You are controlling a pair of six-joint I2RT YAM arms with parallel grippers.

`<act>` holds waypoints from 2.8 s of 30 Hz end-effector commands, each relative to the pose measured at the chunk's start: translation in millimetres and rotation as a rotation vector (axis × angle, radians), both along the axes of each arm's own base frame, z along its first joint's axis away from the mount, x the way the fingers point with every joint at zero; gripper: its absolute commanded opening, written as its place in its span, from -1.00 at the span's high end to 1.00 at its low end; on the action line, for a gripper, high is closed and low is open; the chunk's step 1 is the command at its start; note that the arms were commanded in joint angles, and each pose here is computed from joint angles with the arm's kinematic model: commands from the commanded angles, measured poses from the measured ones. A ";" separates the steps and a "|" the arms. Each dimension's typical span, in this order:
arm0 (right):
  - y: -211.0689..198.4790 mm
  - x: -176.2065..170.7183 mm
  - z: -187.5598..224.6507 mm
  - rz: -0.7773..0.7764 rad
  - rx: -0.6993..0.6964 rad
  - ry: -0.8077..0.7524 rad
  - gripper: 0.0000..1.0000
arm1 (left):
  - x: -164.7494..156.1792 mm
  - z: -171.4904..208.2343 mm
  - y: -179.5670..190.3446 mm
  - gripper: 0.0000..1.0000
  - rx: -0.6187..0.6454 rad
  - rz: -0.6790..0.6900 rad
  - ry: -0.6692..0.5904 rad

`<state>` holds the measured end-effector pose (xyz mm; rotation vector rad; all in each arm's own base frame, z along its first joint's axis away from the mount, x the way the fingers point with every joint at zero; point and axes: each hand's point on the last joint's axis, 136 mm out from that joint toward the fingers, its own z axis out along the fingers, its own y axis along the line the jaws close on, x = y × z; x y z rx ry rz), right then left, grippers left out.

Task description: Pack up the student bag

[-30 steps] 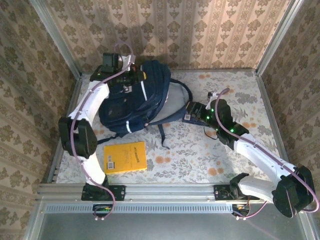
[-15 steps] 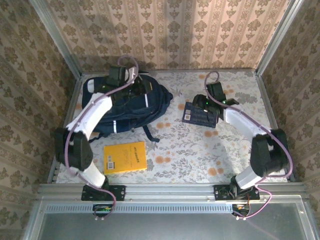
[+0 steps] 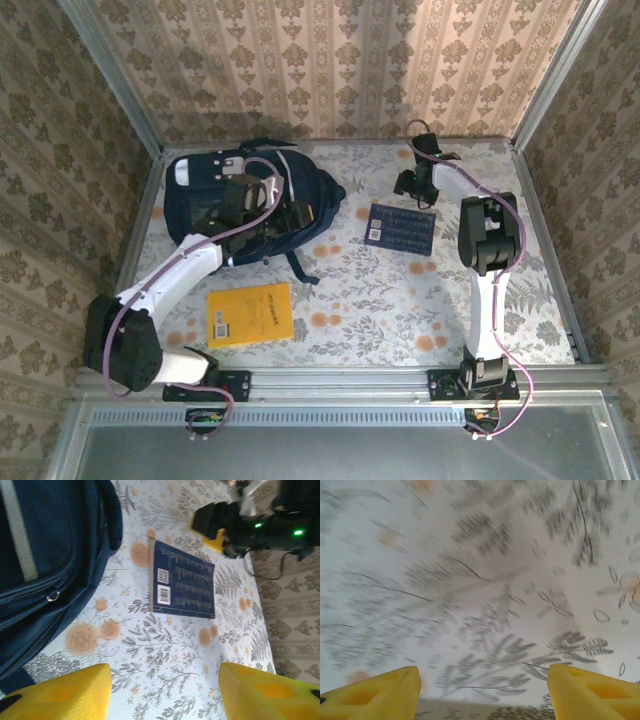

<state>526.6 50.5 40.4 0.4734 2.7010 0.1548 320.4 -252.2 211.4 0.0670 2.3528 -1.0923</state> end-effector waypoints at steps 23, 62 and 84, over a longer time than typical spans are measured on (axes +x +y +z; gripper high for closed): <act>94.4 -178.7 -13.0 0.119 0.219 0.054 -0.32 | -11.8 -65.4 -59.7 -0.29 0.128 -0.072 0.206; 156.1 -260.4 10.1 0.412 0.424 -0.009 0.01 | -91.1 -180.5 -27.8 -0.29 0.457 -0.185 0.352; 213.4 -264.6 -8.5 0.520 0.680 0.117 0.30 | -91.6 -193.9 -55.0 -0.18 0.373 -0.266 0.375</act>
